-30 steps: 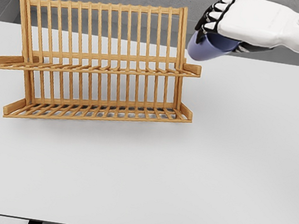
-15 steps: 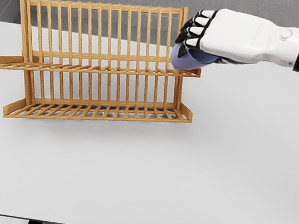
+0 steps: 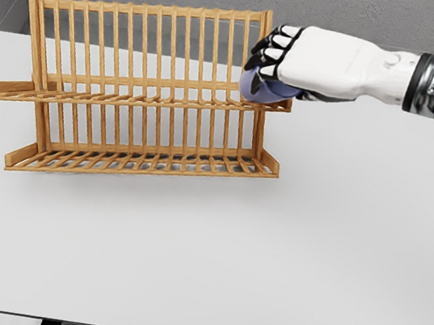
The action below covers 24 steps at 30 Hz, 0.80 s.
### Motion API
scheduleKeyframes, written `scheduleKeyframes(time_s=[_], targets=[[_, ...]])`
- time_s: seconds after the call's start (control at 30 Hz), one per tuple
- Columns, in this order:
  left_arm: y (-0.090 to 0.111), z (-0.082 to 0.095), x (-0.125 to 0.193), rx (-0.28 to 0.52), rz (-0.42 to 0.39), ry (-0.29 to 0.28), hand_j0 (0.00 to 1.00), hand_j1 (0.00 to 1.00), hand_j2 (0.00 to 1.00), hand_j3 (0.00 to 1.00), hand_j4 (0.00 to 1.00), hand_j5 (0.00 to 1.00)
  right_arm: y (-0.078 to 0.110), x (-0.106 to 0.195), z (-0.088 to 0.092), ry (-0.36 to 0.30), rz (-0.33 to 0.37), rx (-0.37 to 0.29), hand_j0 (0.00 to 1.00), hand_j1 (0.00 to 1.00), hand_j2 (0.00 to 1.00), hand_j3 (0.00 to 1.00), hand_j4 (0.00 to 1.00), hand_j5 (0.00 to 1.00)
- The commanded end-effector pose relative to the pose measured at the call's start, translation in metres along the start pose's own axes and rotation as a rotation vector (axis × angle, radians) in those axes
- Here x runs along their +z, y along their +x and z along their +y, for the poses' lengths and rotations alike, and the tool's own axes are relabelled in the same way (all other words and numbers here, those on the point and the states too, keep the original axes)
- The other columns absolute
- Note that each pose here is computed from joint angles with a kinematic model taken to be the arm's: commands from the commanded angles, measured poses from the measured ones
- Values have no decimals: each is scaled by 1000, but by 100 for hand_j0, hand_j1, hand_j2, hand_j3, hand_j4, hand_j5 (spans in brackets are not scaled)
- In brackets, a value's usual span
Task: Right arm put cup on second shelf
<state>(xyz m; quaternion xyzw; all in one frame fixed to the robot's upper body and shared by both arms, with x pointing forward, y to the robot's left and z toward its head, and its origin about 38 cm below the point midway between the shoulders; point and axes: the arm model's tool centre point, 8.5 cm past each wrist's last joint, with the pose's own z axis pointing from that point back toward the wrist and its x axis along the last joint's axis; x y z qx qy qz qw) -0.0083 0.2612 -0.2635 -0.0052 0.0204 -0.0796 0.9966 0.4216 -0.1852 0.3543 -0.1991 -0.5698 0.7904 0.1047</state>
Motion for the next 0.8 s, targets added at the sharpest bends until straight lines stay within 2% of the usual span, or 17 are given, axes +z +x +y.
scheduleKeyframes(time_s=[0.0,0.03,0.13,0.2,0.27,0.3,0.37,0.43,0.47,0.5,0.6,0.63,0.67,0.7,0.77], targets=[[0,0,0,0,0,0,100,100,100,100,100,100,1,-3,2,6,3,-9,65,65,65,65,65,65],[0,0,0,0,1,0,100,100,100,100,100,100,0,-3,2,6,4,-10,100,100,100,100,100,100],[0,0,0,-2,0,0,100,100,100,100,100,100,0,-1,-2,0,6,-2,100,100,100,100,100,100],[0,0,0,0,1,0,100,100,100,100,100,100,-3,6,-11,-19,20,14,100,100,100,100,100,100],[0,0,0,-2,0,0,100,100,100,100,100,100,-26,46,-44,-141,129,43,100,100,100,100,100,100],[0,0,0,0,0,0,100,100,100,100,100,100,-36,63,-36,-133,179,20,100,100,100,100,100,100],[0,0,0,0,0,0,100,100,100,100,100,100,-54,91,-7,-100,262,-52,100,100,100,100,100,100],[0,0,0,0,0,0,100,100,100,100,100,100,-65,123,21,-131,351,-139,100,100,100,100,100,100],[0,0,0,0,0,0,100,100,100,100,100,100,-64,131,37,-133,371,-176,100,100,100,100,100,100],[0,0,0,0,1,0,100,100,100,100,100,100,-62,133,49,-138,360,-190,100,100,100,100,100,100],[0,0,0,0,0,0,100,100,100,100,100,100,-47,143,89,-256,363,-276,100,100,100,100,100,100],[0,0,0,0,0,0,100,100,100,100,100,100,-42,138,97,-249,344,-284,100,100,100,100,100,100],[0,0,0,0,1,0,100,100,100,100,100,100,-32,131,116,-233,329,-327,100,100,100,100,100,100],[0,0,0,0,1,0,100,100,100,100,100,100,-26,124,128,-232,316,-356,100,100,100,100,100,100],[0,0,0,0,0,0,100,100,100,100,100,100,-21,123,137,-213,316,-371,100,100,100,100,100,100]])
